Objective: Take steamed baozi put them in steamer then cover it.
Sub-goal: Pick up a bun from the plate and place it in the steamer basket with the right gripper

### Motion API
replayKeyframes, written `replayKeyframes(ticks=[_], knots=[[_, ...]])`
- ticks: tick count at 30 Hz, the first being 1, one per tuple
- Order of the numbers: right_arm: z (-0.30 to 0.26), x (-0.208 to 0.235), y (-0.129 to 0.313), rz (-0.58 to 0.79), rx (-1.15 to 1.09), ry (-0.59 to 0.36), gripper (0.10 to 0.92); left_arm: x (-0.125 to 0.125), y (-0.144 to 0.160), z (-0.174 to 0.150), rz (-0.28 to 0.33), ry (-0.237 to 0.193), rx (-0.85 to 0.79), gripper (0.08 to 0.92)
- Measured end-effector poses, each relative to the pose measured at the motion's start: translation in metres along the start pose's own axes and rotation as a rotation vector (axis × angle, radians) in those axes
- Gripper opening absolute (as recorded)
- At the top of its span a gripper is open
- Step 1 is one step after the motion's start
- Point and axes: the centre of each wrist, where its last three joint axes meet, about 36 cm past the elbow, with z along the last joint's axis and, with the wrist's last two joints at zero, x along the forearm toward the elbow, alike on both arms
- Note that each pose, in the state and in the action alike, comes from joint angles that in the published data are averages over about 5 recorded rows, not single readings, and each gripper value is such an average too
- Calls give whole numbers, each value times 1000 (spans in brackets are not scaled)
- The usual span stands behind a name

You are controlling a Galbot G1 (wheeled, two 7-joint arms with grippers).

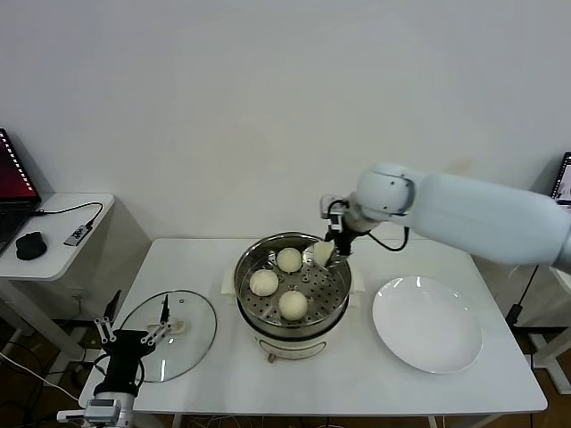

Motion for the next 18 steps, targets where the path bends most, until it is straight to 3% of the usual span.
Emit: replayKeyframes(ticks=[18], knots=[[-16, -55, 15, -55, -13, 48, 561, -1, 0, 2, -3, 1, 2, 823]])
